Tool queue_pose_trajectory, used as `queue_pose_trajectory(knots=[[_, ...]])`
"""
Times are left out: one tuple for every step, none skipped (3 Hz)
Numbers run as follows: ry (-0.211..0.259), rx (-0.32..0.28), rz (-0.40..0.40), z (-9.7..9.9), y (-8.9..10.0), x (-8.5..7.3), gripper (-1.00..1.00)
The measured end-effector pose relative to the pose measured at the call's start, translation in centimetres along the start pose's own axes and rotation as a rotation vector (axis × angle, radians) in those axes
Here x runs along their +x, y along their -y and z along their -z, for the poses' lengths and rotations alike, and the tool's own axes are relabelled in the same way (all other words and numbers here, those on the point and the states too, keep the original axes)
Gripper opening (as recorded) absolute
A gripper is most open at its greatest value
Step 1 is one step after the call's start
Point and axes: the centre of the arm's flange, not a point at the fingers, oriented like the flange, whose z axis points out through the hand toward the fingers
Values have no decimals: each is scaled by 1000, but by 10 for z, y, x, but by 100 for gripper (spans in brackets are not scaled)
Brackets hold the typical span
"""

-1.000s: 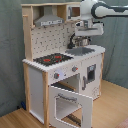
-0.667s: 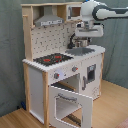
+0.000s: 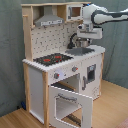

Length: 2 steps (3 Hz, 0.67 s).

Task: Play with the kitchen

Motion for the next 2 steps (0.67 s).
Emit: queue_pose_trajectory(knots=[[2,7,-20,-32,-13,-2,-100],[-3,-24,-31,-54,-22,13,-100]])
